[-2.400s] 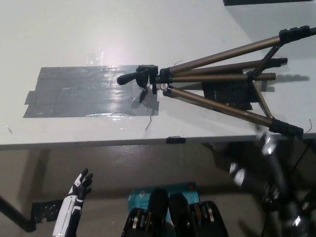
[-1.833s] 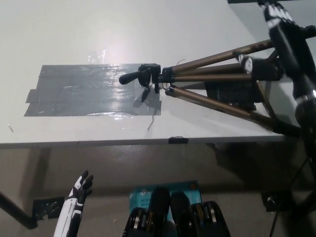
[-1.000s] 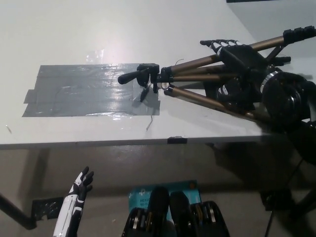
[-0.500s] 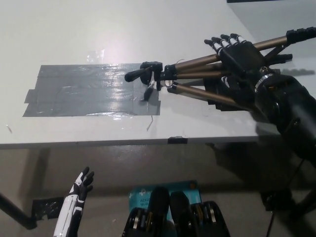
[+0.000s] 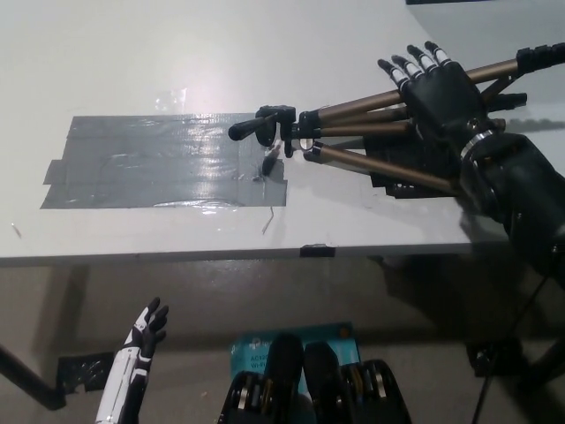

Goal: A tripod is kept on the middle of the desk infront of the robot and the robot grabs one of its legs to pick it up and hands it to a person

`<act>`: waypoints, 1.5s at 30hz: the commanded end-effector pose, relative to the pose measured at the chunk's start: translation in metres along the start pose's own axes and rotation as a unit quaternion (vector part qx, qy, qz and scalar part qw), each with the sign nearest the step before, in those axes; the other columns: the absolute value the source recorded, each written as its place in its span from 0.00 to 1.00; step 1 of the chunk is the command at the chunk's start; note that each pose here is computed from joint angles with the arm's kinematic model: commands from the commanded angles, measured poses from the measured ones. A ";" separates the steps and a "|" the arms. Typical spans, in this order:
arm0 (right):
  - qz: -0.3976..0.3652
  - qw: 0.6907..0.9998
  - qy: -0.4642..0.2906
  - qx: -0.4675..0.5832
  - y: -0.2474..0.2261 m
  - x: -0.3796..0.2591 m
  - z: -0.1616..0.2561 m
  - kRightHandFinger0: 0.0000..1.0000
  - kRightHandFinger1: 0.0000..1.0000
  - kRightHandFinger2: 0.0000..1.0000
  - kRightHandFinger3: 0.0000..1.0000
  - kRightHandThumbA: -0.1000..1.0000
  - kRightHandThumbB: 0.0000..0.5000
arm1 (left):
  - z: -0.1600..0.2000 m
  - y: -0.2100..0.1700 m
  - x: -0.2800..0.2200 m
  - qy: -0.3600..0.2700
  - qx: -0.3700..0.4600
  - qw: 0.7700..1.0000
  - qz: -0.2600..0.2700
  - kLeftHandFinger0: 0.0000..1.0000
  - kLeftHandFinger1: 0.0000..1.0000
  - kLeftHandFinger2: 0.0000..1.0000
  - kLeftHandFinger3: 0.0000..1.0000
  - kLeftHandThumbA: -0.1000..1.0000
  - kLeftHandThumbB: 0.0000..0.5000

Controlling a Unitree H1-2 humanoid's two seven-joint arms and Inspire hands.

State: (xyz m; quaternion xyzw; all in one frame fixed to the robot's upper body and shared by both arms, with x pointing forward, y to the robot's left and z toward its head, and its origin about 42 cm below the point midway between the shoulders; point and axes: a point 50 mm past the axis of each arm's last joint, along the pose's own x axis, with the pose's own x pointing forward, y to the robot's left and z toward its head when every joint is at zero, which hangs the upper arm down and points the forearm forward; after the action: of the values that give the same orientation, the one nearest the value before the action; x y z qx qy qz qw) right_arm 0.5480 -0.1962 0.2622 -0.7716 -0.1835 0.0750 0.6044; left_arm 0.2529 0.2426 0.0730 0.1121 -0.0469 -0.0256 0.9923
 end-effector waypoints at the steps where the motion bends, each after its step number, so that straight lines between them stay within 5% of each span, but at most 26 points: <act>1: -0.269 0.956 -0.062 -0.098 -0.092 0.029 -0.015 0.00 0.01 0.13 0.21 0.00 0.59 | 0.014 0.004 0.005 -0.026 0.005 1.000 -0.010 1.00 1.00 1.00 1.00 1.00 0.11; 3: -0.275 0.954 -0.059 -0.109 -0.092 0.030 -0.015 0.00 0.02 0.24 0.13 0.00 0.56 | 0.014 0.003 0.006 -0.029 0.009 0.999 -0.011 1.00 1.00 1.00 1.00 1.00 0.09; 5: -0.273 0.953 -0.052 -0.123 -0.093 0.030 -0.018 0.00 0.14 0.59 0.11 0.00 0.55 | 0.014 0.002 0.008 -0.035 0.015 0.999 -0.017 1.00 1.00 1.00 1.00 1.00 0.06; 10: -0.295 0.944 -0.053 -0.135 -0.089 0.027 -0.024 0.00 0.09 0.58 0.12 0.00 0.61 | 0.014 0.002 0.008 -0.036 0.016 0.999 -0.022 0.97 1.00 0.99 1.00 1.00 0.06; 14: -0.319 0.940 -0.059 -0.109 -0.094 0.026 -0.025 0.00 0.16 0.68 0.07 0.00 0.62 | 0.014 0.000 0.009 -0.029 0.014 0.999 -0.028 0.97 1.00 0.95 1.00 1.00 0.07; 19: -0.365 0.927 -0.061 -0.061 -0.114 0.027 -0.026 0.00 0.19 0.70 0.18 0.00 0.56 | 0.015 0.001 0.012 -0.029 0.015 0.999 -0.030 0.93 0.97 0.91 1.00 1.00 0.04; 22: -0.381 0.922 -0.058 -0.028 -0.138 0.025 -0.024 0.00 0.07 0.56 0.35 0.00 0.63 | 0.015 0.000 0.011 -0.025 0.013 0.999 -0.030 0.93 0.95 0.89 1.00 1.00 0.01; 23: -0.393 0.917 -0.060 -0.020 -0.160 0.022 -0.023 0.00 0.00 0.41 0.30 0.00 0.54 | 0.014 -0.001 0.011 -0.025 0.009 0.999 -0.032 0.93 0.95 0.89 1.00 1.00 0.06; 25: -0.409 0.910 -0.066 -0.012 -0.174 0.021 -0.019 0.00 0.00 0.35 0.26 0.00 0.53 | 0.015 0.000 0.010 -0.019 0.000 0.999 -0.035 0.94 0.97 0.90 1.00 1.00 0.11; 27: -0.428 0.901 -0.075 0.002 -0.182 0.018 -0.014 0.00 0.00 0.36 0.17 0.00 0.53 | 0.014 0.000 0.008 -0.017 -0.004 0.999 -0.037 0.94 0.97 0.90 1.00 1.00 0.12; 28: -0.432 0.898 -0.077 0.006 -0.184 0.018 -0.012 0.00 0.01 0.49 0.14 0.00 0.49 | 0.013 0.000 0.007 -0.019 -0.003 0.999 -0.038 0.93 0.97 0.89 1.00 1.00 0.13; 30: -0.439 0.895 -0.081 0.007 -0.188 0.018 -0.005 0.00 0.09 0.68 0.29 0.00 0.52 | 0.011 0.000 0.006 -0.019 -0.004 0.999 -0.037 0.93 0.97 0.90 1.00 1.00 0.13; 31: -0.441 0.894 -0.083 0.006 -0.188 0.018 -0.003 0.00 0.10 0.71 0.36 0.00 0.53 | 0.010 0.000 0.006 -0.018 -0.006 0.999 -0.037 0.94 0.97 0.90 1.00 1.00 0.13; 32: -0.439 0.894 -0.086 0.003 -0.190 0.018 -0.001 0.00 0.10 0.66 0.49 0.00 0.56 | 0.010 0.000 0.006 -0.016 -0.009 0.999 -0.037 0.93 0.97 0.90 1.00 1.00 0.15; 33: -0.432 0.897 -0.091 0.004 -0.189 0.018 0.003 0.00 0.11 0.65 0.52 0.00 0.54 | 0.008 0.001 0.002 -0.011 -0.010 0.999 -0.038 0.93 0.96 0.89 1.00 1.00 0.17; 36: -0.425 0.899 -0.099 0.016 -0.187 0.019 0.012 0.00 0.05 0.55 0.42 0.00 0.59 | 0.007 0.000 -0.003 -0.014 -0.004 0.999 -0.041 0.89 0.94 0.88 1.00 1.00 0.15; 39: -0.411 0.906 -0.101 0.024 -0.187 0.021 0.018 0.00 0.07 0.57 0.42 0.00 0.41 | 0.007 0.000 -0.003 -0.013 -0.008 0.999 -0.040 0.89 0.92 0.86 1.00 1.00 0.15; 43: -0.401 0.910 -0.100 0.037 -0.175 0.026 0.028 0.00 0.07 0.59 0.45 0.00 0.54 | 0.004 -0.001 -0.007 -0.002 -0.015 0.999 -0.040 0.90 0.92 0.85 0.99 1.00 0.19; 44: -0.390 0.914 -0.096 0.048 -0.170 0.026 0.033 0.00 0.05 0.53 0.61 0.00 0.65 | 0.004 -0.002 -0.009 0.001 -0.015 0.999 -0.042 0.91 0.92 0.85 0.99 1.00 0.18; 45: -0.389 0.915 -0.096 0.049 -0.169 0.026 0.034 0.00 0.02 0.47 0.57 0.00 0.67 | 0.004 -0.001 -0.009 0.001 -0.013 0.999 -0.043 0.91 0.92 0.85 0.99 1.00 0.19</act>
State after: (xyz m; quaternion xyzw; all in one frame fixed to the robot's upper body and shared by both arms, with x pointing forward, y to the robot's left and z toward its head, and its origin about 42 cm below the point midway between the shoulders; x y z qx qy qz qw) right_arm 0.5299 -0.1315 0.3844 -0.6275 -0.4993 -0.0569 0.5947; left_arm 0.2503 0.2395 0.0712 0.1034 -0.0349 -0.0581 0.9923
